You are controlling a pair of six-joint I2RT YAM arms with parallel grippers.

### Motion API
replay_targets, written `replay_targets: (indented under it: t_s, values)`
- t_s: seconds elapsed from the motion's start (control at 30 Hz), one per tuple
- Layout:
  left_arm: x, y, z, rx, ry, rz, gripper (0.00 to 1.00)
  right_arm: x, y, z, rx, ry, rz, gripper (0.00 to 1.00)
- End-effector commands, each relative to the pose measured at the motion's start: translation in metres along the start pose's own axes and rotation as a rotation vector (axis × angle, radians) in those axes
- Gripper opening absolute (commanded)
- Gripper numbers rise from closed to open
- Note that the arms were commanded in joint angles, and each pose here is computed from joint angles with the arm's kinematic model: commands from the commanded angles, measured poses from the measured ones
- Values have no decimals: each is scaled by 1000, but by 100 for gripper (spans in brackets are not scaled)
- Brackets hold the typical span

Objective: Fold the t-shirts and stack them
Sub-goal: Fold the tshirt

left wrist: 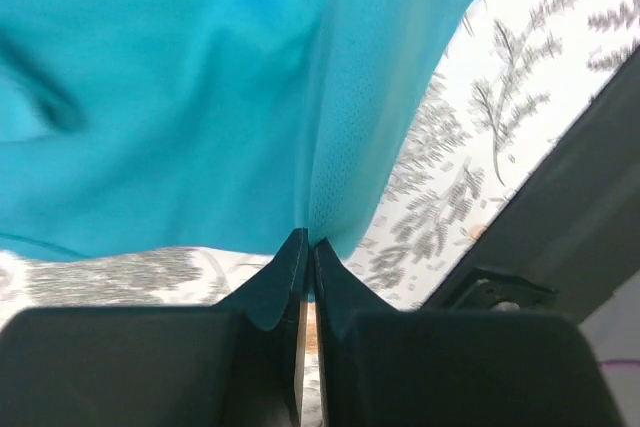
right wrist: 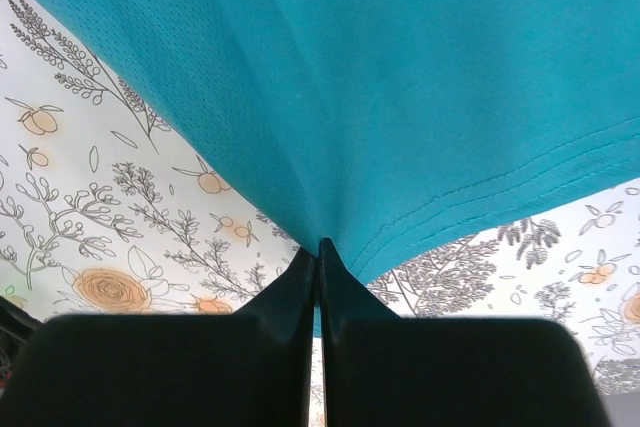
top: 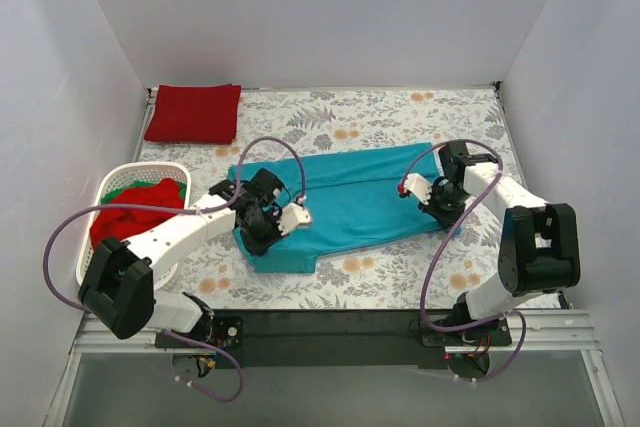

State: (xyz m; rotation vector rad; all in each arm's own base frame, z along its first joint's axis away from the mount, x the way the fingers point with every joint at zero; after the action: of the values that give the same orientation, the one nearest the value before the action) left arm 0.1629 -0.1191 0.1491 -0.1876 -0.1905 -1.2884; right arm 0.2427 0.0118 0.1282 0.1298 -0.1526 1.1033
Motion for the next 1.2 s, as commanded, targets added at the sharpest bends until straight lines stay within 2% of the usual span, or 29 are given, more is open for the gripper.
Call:
replay_targets:
  t_s: [0.0,0.17,0.3,0.67,0.87,1.17]
  values:
    - [13,17,23,-11,-47,-30,0,9,-8,14,29,-15,61,1]
    - [17,52,23,-41,-43,14,0,20,-24,16,49,-12,79,1]
    - [28,88,31,4,-64,9,0,28,-39,17,53,-6,99,1]
    - [41,147,20,3,-55,22,0,55,-87,8,78,10,130,1]
    - [41,170,16,1,-54,42,0,66,-108,5,72,21,160,1]
    - [40,185,10,-2,-48,58,0,78,-128,0,57,16,167,1]
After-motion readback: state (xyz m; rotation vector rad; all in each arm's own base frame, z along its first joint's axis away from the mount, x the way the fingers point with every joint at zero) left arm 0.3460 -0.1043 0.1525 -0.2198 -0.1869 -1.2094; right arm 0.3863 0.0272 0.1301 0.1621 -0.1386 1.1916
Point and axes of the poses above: each gripper's point midway between its finger pads, its own z axis back along the fingers, its own y axis along the line the jaws close on, x = y × z, the point moved 9 cm from there along z, back along the fingers, and after that the axes turned 6 degrees about -z, right-handed, at the moved point
